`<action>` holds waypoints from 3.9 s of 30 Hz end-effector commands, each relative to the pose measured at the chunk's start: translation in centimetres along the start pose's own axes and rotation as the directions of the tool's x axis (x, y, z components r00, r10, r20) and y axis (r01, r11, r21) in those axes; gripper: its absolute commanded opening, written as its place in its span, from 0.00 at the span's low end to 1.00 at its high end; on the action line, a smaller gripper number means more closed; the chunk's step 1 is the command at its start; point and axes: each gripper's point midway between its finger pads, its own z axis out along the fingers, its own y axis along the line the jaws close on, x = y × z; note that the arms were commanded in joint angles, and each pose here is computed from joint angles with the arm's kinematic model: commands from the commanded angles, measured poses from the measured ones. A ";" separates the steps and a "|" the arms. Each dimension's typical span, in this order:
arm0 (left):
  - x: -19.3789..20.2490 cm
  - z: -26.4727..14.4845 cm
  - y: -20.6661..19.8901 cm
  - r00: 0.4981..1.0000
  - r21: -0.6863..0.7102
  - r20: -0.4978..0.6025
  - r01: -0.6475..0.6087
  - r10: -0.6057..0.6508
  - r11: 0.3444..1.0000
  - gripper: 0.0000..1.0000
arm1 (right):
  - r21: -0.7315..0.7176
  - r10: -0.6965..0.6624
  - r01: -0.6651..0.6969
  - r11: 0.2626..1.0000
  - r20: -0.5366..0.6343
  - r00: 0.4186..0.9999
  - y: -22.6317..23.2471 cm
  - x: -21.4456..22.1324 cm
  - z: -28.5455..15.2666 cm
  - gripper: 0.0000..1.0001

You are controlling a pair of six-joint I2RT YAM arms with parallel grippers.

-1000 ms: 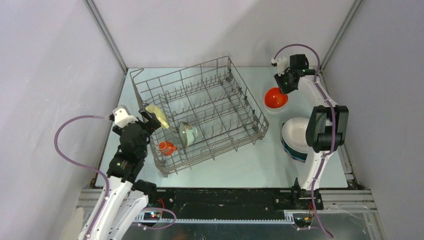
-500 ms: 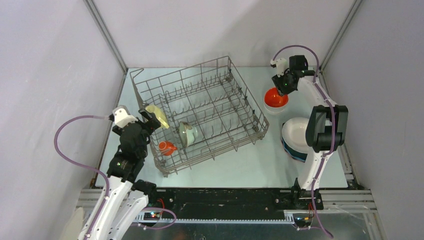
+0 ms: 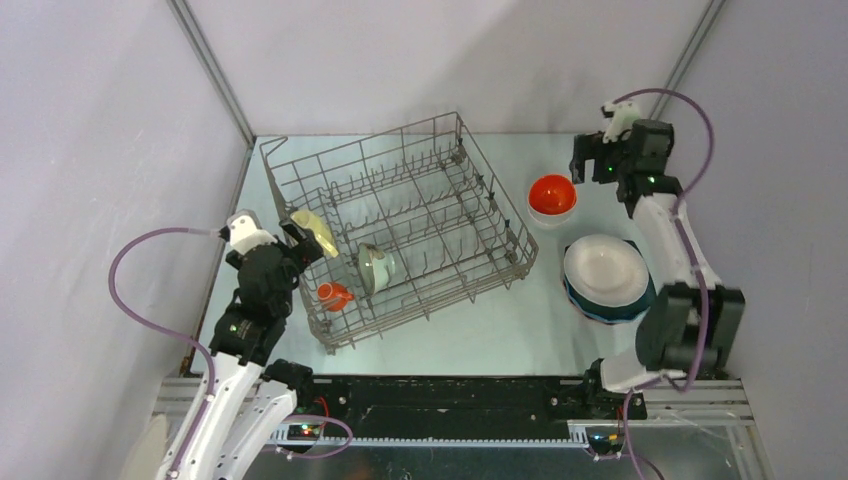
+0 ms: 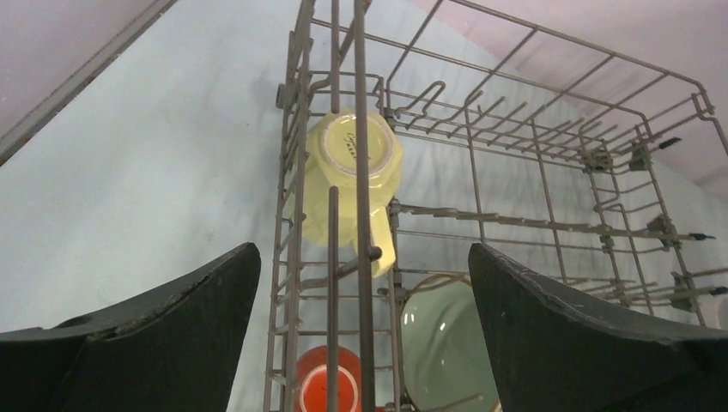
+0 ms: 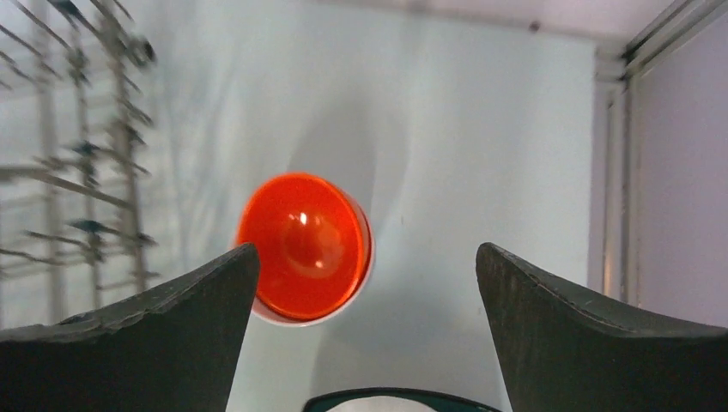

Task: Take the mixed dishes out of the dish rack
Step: Place the bowl at the center of the board, then pick up the bowl from the dish rack, then place the bowl at the center of the board.

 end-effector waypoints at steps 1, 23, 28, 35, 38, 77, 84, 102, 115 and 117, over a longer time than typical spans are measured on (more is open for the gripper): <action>-2.4 -2.0 -2.0 0.998 0.093 -0.008 0.060 -0.059 0.994 0.98 | -0.011 0.120 -0.124 0.992 0.341 0.932 1.2 -8.3 -6.6 1.00; 7.8 0.6 -13.5 0.899 0.381 -0.428 0.089 0.090 0.920 0.98 | -0.135 0.316 -0.334 0.933 0.752 0.579 2.6 -9.6 -21.1 0.98; 10.1 1.2 -12.2 0.879 0.308 -0.467 0.061 0.095 0.949 0.98 | -0.137 0.334 -0.359 0.923 0.748 0.573 2.7 -9.3 -21.8 0.98; 13.1 0.8 -12.6 0.835 0.327 -0.541 0.095 0.104 0.940 0.98 | -0.135 0.346 -0.379 0.915 0.746 0.569 2.5 -9.1 -21.9 0.97; 14.0 0.9 -12.6 0.815 0.314 -0.569 0.094 0.108 0.945 0.96 | -0.131 0.350 -0.389 0.912 0.745 0.568 2.3 -9.0 -21.8 0.97; 8.7 -2.2 -15.2 0.885 0.485 -0.463 0.204 0.051 0.850 0.00 | -0.195 0.383 -0.359 0.913 0.717 0.583 3.7 -9.2 -21.9 0.94; 3.6 -3.8 -15.9 0.955 0.586 -0.295 0.157 0.029 0.795 0.00 | -0.220 0.383 -0.329 0.918 0.704 0.598 4.4 -9.3 -21.5 0.95; -3.6 -7.5 -23.3 0.979 0.862 -0.033 -0.074 0.201 0.502 0.00 | -0.399 0.383 -0.139 0.906 0.635 0.671 8.9 -10.0 -21.4 0.91; 2.9 -10.3 -28.4 0.333 0.593 0.622 -0.792 0.709 -0.148 0.00 | -0.624 0.304 0.028 0.781 0.418 0.856 16.4 -8.9 -18.3 0.88; 3.3 -9.2 -28.9 0.217 0.511 0.632 -0.838 0.744 -0.190 0.00 | -0.648 0.292 0.047 0.760 0.406 0.866 17.6 -8.8 -18.1 0.88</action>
